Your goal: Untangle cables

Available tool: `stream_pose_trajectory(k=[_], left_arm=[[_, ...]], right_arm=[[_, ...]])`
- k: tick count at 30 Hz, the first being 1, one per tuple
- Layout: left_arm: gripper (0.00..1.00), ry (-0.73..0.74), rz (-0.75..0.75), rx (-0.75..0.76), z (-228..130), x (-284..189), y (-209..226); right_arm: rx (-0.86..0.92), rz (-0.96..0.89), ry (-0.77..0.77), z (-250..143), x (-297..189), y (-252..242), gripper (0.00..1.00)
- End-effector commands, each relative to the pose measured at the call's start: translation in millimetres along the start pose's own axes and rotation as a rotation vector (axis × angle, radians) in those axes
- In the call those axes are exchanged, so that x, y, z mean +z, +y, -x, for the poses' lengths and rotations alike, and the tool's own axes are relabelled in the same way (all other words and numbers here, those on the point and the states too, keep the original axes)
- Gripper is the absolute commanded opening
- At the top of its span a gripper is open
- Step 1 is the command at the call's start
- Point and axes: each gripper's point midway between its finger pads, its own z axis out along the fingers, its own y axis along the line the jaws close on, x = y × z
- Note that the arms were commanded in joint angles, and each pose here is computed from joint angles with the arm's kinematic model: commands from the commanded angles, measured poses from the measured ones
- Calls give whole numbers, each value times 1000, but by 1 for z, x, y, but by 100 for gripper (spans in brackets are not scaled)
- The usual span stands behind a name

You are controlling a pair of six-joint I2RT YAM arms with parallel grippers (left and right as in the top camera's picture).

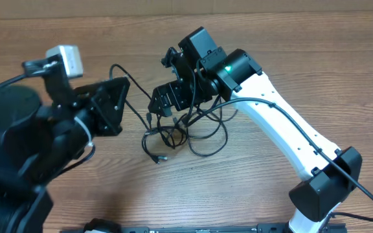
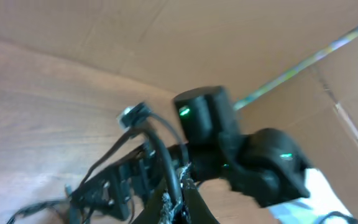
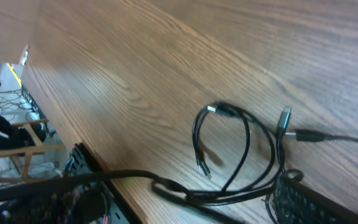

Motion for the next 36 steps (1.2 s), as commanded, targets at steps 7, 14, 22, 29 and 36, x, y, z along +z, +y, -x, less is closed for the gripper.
stream_pose_trajectory(k=[7,14,22,29,36], left_arm=[[4,-155,-171,-16,23,-50,-41],[4,-350,-224,22,45,-97,-56],[4,-467,165,-95,49,-107,22],[4,-574,92,-118,70,-124,4],[4,-820,-103,-74,114,-189,-46]], right_arm=[[-40,1,17,-14,25,6,97],[137,-289,66,-42,37,-57,29],[265,-489,89,-57,12,-84,4],[491,-929,-13,-68,-59,-151,4],[661,-845,7,-74,-69,-183,4]])
